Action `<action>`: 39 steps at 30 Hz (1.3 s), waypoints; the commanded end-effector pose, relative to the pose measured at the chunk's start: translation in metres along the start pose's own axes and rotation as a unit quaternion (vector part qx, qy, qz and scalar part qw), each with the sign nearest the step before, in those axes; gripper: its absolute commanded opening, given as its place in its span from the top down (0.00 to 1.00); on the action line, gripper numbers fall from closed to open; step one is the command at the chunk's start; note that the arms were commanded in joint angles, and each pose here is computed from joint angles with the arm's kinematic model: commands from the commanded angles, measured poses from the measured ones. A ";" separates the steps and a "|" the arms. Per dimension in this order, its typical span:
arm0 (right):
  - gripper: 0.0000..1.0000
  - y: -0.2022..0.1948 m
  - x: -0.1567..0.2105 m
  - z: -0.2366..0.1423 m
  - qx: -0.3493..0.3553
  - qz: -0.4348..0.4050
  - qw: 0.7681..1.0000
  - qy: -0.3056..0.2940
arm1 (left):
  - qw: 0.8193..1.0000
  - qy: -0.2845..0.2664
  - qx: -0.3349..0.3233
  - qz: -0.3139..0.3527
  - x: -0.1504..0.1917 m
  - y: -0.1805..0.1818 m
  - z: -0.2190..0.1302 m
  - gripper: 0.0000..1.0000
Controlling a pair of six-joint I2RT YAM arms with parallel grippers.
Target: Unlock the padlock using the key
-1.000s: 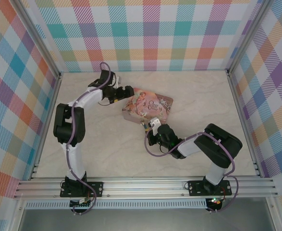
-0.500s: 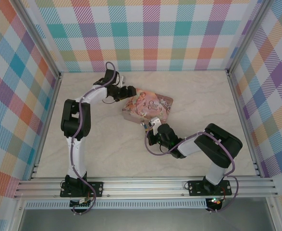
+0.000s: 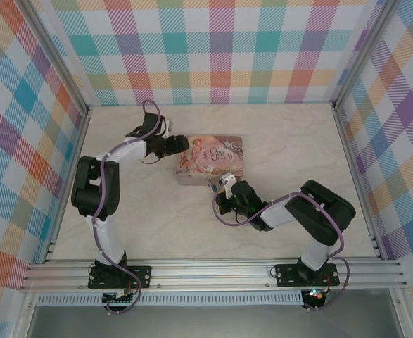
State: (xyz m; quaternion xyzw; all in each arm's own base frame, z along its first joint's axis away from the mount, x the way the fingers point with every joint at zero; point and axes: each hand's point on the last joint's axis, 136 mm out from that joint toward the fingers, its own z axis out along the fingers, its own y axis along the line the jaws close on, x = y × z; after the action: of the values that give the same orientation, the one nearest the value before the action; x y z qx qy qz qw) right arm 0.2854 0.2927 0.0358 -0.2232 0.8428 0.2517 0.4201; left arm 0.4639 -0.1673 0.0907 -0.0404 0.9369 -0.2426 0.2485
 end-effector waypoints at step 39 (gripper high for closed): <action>0.83 -0.029 0.005 -0.003 -0.029 0.097 0.995 -0.020 | 0.993 -0.106 -0.026 -0.034 0.031 -0.009 -0.141 0.06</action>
State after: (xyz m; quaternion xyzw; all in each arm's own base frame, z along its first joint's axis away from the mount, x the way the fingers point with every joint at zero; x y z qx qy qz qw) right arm 0.2985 0.2690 0.0262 -0.1501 0.8484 0.3108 0.4014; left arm 0.3696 -0.1228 0.1744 -0.1112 0.9104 -0.2299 0.3255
